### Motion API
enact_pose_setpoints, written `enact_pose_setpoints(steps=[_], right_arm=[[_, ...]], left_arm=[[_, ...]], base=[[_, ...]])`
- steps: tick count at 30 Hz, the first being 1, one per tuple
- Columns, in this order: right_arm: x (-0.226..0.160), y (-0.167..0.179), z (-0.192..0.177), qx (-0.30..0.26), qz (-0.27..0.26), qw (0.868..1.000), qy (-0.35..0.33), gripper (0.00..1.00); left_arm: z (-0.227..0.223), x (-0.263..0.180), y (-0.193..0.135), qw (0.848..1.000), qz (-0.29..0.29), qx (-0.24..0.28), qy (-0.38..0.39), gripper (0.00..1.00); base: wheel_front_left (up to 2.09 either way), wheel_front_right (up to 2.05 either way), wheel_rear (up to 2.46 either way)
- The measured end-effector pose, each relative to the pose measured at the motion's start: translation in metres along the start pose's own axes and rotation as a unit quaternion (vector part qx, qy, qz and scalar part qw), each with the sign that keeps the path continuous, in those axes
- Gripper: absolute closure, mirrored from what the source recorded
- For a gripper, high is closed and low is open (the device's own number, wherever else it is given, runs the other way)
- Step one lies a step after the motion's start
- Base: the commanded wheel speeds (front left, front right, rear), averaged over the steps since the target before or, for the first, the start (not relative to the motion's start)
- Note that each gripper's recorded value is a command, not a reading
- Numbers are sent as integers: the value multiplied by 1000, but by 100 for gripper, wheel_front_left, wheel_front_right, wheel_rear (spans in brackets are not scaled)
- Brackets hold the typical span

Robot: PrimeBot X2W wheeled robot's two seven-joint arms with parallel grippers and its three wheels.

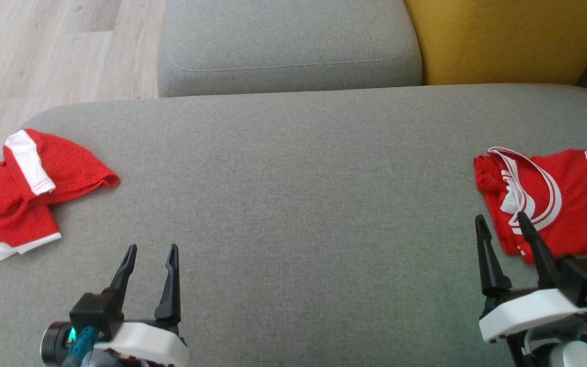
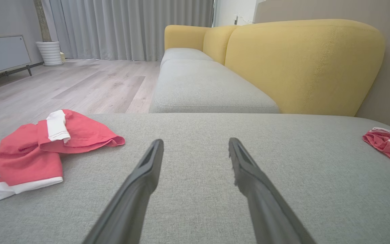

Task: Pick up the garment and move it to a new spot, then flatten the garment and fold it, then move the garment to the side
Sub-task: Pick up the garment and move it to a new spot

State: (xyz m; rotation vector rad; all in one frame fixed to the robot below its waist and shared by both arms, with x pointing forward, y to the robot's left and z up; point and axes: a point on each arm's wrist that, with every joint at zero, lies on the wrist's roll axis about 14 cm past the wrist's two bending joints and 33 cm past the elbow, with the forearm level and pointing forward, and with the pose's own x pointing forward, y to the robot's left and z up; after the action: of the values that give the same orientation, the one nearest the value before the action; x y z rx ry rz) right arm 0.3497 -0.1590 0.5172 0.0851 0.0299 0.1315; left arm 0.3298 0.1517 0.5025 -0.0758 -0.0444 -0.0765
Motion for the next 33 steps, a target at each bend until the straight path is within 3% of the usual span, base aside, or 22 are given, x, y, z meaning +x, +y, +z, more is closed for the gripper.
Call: enact_pose_setpoints(steps=[11, 23, 33], right_arm=[[7, 10, -7, -1, 17, 1000, 12, 0], [32, 82, -10, 2, 129, 991, 20, 0], [40, 115, -12, 1, 177, 984, 24, 0]], left_arm=[[3, -6, 15, 1000, 24, 15, -1, 0], [21, -39, 73, 992, 124, 27, -30, 0], [29, -64, 100, 984, 173, 32, -40, 0]], base=[[0, 0, 0], [0, 0, 0], [0, 0, 0]])
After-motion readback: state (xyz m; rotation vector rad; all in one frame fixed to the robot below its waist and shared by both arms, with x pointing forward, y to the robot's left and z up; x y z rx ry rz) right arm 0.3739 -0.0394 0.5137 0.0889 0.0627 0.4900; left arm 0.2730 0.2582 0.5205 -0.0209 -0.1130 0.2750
